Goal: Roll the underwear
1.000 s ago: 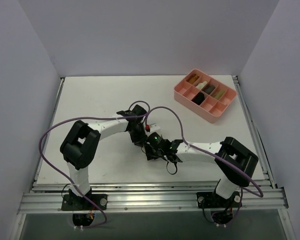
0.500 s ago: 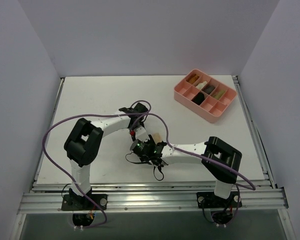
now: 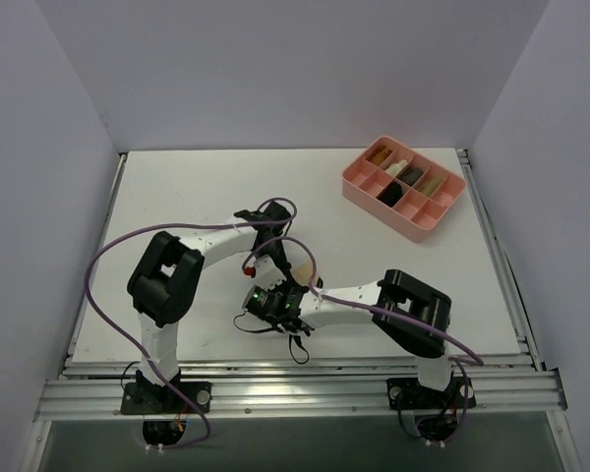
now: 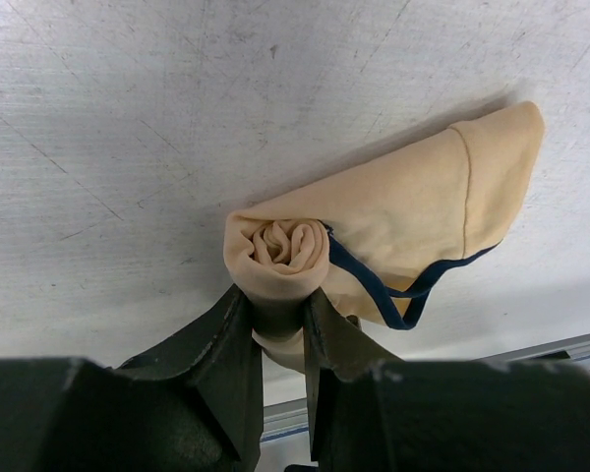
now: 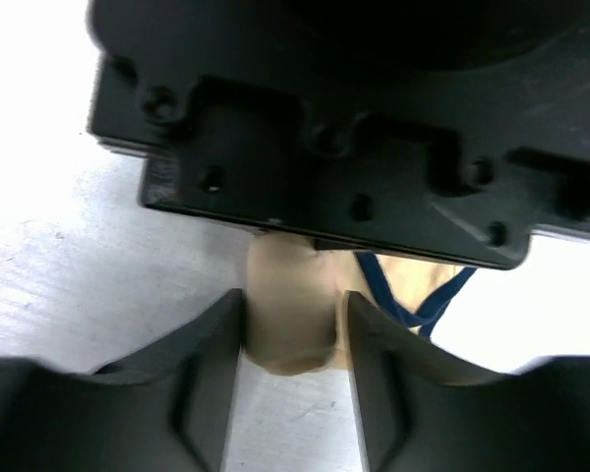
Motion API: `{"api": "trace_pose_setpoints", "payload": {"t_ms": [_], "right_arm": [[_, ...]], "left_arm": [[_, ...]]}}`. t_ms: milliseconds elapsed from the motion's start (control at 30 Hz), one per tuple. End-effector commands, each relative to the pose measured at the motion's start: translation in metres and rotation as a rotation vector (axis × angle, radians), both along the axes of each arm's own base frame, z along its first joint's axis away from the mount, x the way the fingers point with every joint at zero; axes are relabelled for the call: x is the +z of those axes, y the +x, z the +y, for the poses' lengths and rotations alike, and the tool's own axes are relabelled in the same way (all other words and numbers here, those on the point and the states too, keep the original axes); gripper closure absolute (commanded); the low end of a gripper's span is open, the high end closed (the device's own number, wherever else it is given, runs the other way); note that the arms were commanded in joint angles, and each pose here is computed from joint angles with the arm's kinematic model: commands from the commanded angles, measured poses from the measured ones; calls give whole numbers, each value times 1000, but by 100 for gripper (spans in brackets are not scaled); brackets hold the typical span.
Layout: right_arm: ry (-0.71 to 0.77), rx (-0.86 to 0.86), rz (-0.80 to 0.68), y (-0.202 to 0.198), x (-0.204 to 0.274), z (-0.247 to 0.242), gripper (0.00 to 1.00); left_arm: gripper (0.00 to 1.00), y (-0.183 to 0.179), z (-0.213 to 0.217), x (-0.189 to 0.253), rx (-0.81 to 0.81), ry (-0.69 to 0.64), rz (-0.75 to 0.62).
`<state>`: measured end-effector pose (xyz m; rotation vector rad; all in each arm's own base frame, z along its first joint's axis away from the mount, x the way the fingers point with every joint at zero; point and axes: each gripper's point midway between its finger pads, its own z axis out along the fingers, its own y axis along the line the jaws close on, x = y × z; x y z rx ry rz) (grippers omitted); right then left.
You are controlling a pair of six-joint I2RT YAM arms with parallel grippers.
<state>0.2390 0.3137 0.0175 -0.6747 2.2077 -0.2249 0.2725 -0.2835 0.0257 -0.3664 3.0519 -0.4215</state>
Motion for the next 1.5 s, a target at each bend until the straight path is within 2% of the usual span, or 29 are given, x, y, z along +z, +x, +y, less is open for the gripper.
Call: {"api": "trace_pose_setpoints", "payload": {"t_ms": [0,67,100,200,367,500,733,1133,1467], "right_arm": [[-104,25,-26,0,2,-6,62],[-80,26,-9,-3,-3,-6,76],[-68,23,-4,-4,-3,-6,89],[5,16,59,-13,-15,-9,100],[215,-37,212,-24,-36,-29,100],[351,-48,394,-44,-62,-43,100],[541,-34,585,-71,-84,-38,100],[663,-83,748,-92,-121,-41,100],[666,-99,758,-87,-122,-42,100]], "left_arm": [[81,-31,16,-21,-38,128,94],[80,-34,17,-20,-27,132,104],[80,-34,16,-16,-15,121,101],[77,-33,16,-9,6,93,88],[66,-24,25,4,49,69,95],[54,-10,37,31,125,22,21],[40,13,54,66,199,-47,-136],[38,7,45,47,147,-89,-180],[38,2,59,18,155,14,-151]]}}
